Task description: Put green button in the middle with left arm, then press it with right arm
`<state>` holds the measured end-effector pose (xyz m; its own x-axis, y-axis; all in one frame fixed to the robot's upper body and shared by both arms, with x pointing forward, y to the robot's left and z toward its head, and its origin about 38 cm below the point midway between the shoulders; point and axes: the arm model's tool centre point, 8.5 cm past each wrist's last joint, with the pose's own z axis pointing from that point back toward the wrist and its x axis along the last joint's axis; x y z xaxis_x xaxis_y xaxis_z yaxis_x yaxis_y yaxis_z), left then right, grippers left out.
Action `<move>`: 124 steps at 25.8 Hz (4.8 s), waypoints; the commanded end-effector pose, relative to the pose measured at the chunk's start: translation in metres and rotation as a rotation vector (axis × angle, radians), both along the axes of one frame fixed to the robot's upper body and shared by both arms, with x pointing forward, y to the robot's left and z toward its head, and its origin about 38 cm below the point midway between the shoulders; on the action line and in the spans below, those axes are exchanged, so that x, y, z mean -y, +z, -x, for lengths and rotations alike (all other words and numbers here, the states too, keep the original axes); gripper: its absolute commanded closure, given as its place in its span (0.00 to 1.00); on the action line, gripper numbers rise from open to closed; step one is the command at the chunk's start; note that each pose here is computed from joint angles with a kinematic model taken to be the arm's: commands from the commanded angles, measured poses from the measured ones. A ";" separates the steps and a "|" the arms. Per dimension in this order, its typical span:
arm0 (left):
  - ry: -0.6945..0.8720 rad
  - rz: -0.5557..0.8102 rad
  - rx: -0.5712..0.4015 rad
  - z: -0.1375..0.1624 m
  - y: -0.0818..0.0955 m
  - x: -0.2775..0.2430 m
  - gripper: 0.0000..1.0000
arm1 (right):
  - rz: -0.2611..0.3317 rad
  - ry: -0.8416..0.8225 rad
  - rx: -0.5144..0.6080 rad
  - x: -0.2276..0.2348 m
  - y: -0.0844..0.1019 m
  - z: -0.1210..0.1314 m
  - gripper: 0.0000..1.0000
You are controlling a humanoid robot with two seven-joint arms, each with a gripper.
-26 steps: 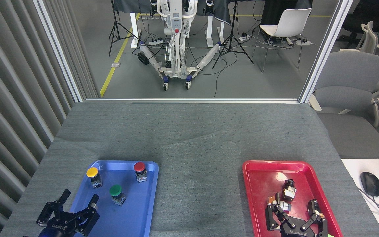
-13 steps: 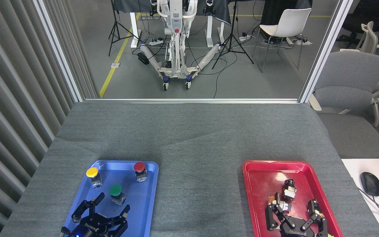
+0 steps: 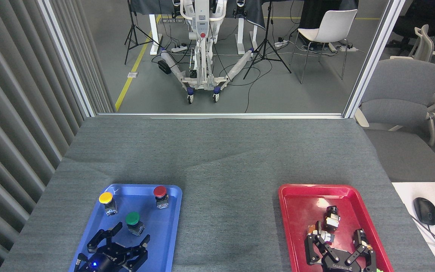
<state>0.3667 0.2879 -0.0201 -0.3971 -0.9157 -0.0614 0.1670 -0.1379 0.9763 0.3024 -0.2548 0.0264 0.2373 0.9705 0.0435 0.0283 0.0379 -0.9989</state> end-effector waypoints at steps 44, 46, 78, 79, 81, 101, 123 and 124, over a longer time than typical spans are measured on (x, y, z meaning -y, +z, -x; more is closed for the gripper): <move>-0.267 0.202 0.107 -0.039 0.061 0.124 0.82 | -0.003 -0.004 -0.006 0.002 -0.002 0.001 0.00; -0.308 0.213 0.082 -0.039 0.059 0.152 0.82 | -0.003 -0.004 -0.006 0.002 -0.002 0.001 0.00; -0.273 0.165 0.052 -0.025 0.007 0.243 0.83 | -0.003 -0.005 -0.005 0.002 -0.001 -0.001 0.00; -0.265 0.162 0.048 -0.025 0.005 0.243 0.82 | -0.005 -0.005 -0.005 0.001 -0.001 -0.001 0.00; -0.252 0.157 0.044 -0.024 -0.001 0.241 0.81 | -0.003 -0.008 -0.004 0.002 -0.001 -0.001 0.00; -0.339 0.151 0.056 -0.021 0.006 0.257 0.00 | 0.000 -0.007 0.002 0.003 0.001 -0.003 0.00; -0.050 0.045 0.345 -0.029 0.083 0.075 0.00 | 0.004 -0.022 0.004 0.004 0.002 -0.003 0.00; -0.016 0.035 0.354 -0.032 0.087 0.059 0.00 | 0.006 -0.023 0.002 0.005 0.002 -0.003 0.00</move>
